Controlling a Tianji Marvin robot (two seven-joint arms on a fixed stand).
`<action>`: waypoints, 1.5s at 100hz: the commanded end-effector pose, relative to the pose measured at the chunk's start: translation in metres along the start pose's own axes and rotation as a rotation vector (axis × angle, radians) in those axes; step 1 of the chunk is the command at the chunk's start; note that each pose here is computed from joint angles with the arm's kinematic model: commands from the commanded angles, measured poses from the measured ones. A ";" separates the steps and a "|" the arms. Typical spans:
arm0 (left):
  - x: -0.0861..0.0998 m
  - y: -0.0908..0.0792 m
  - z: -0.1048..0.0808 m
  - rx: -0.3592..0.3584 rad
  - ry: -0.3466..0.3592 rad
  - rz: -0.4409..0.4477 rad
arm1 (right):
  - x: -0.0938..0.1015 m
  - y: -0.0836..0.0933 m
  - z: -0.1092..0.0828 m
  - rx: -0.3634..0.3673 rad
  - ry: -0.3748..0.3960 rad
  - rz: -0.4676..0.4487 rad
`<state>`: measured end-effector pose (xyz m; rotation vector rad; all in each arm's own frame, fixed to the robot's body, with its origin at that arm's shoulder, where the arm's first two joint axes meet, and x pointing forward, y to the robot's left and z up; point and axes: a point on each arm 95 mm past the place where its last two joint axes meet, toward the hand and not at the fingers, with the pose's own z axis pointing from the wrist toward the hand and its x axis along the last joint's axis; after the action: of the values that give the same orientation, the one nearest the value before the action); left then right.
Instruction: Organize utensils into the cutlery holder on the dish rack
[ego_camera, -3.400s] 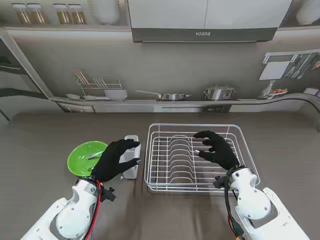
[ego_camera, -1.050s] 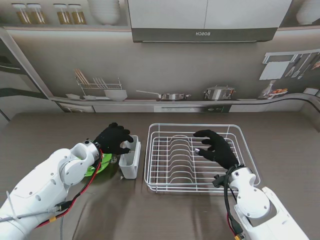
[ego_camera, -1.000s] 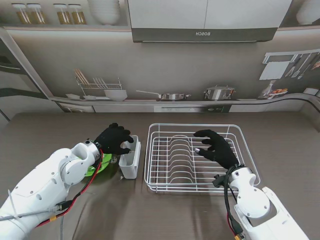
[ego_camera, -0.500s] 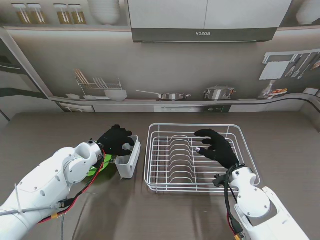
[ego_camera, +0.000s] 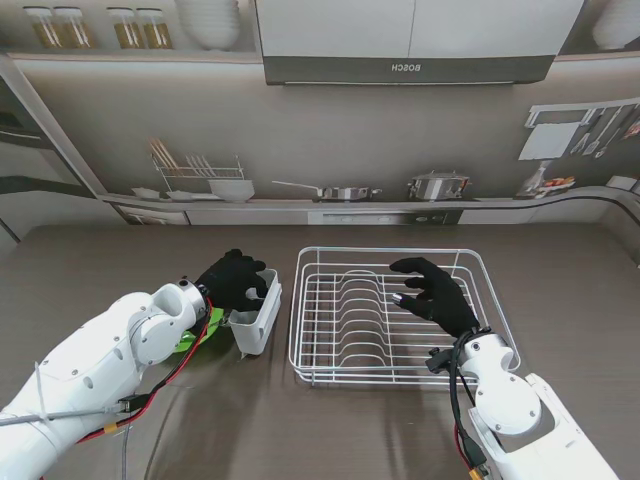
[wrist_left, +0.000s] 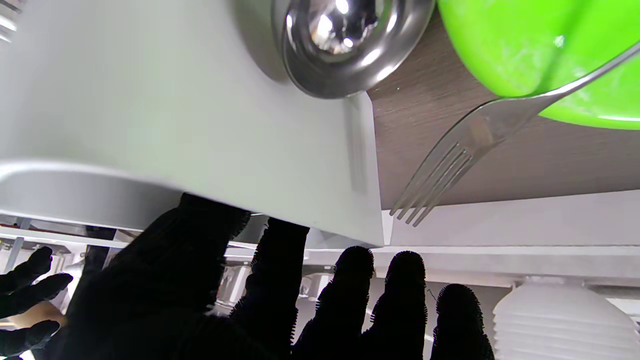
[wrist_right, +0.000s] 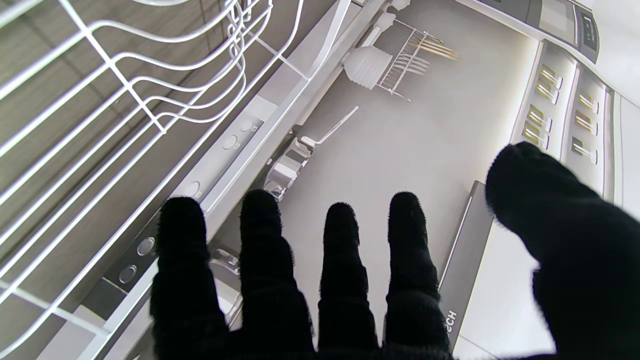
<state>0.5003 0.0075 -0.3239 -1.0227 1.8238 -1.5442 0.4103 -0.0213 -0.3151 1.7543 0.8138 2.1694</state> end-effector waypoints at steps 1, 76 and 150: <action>0.004 0.010 -0.001 -0.038 0.007 -0.002 | 0.001 -0.004 -0.001 0.012 -0.001 0.009; 0.012 0.017 0.004 -0.058 0.018 0.005 | 0.001 -0.004 -0.001 0.005 -0.009 0.024; 0.016 0.014 -0.004 -0.043 0.006 0.047 | 0.001 -0.005 0.000 0.003 -0.010 0.034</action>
<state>0.4909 -0.0053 -0.3259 -0.9698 1.8493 -1.5212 0.4105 -0.0205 -0.3157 1.7790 0.7820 2.1733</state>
